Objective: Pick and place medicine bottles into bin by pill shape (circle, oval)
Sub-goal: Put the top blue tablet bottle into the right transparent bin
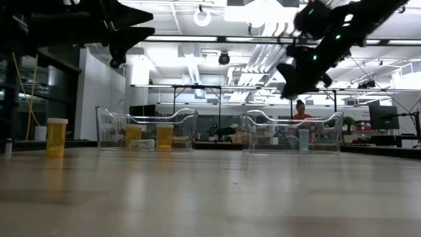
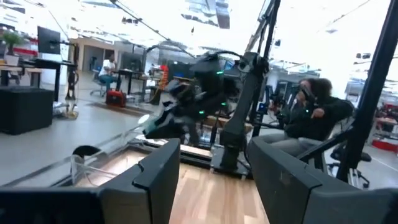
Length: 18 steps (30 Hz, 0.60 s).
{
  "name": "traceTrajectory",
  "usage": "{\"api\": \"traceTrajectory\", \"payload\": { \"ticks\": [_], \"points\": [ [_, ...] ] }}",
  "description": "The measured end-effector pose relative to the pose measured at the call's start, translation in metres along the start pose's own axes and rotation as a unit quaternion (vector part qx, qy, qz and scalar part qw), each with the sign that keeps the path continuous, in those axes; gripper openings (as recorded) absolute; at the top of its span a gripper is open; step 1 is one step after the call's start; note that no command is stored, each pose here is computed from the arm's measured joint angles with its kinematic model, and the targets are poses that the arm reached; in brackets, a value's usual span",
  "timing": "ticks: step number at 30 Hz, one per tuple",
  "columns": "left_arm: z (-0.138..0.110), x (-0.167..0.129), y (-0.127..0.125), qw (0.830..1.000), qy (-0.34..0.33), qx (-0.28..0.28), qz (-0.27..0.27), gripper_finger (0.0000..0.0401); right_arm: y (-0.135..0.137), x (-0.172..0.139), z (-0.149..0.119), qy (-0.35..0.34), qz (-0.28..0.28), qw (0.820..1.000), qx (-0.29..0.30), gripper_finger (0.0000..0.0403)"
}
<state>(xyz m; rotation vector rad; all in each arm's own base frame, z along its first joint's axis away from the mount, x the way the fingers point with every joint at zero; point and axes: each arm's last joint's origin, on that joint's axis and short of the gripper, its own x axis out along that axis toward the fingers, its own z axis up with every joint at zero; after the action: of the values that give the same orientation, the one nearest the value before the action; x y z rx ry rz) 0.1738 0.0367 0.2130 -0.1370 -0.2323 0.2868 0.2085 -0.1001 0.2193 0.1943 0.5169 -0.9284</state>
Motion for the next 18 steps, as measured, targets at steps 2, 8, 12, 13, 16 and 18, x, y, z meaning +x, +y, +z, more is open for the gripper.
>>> {"api": "traceTrajectory", "payload": {
  "ticks": [2,8,12,13,16,18],
  "points": [
    [0.001,0.0,0.0,1.0,-0.004,0.0,0.001,0.0182,-0.011,0.011,0.005,0.056,-0.021,0.998,0.013,0.0096],
    [0.0,0.0,0.0,1.0,-0.002,0.0,0.001,0.0182,-0.031,0.048,0.006,0.193,-0.015,0.98,0.04,0.0096],
    [0.0,0.0,0.0,1.0,-0.001,0.0,0.001,0.0182,-0.035,0.071,0.014,0.206,-0.037,0.975,0.069,0.0096],
    [0.0,0.0,0.0,1.0,-0.001,0.0,0.001,0.0182,-0.035,0.077,0.015,0.21,-0.041,0.974,0.077,0.0096],
    [0.0,0.0,0.0,1.0,-0.001,0.0,0.001,0.0182,-0.031,0.089,0.018,0.223,-0.028,0.97,0.09,0.0096],
    [0.0,0.0,0.0,1.0,-0.001,0.0,0.001,0.0182,-0.028,0.096,0.018,0.238,-0.009,0.966,0.098,0.0096]
  ]
}}
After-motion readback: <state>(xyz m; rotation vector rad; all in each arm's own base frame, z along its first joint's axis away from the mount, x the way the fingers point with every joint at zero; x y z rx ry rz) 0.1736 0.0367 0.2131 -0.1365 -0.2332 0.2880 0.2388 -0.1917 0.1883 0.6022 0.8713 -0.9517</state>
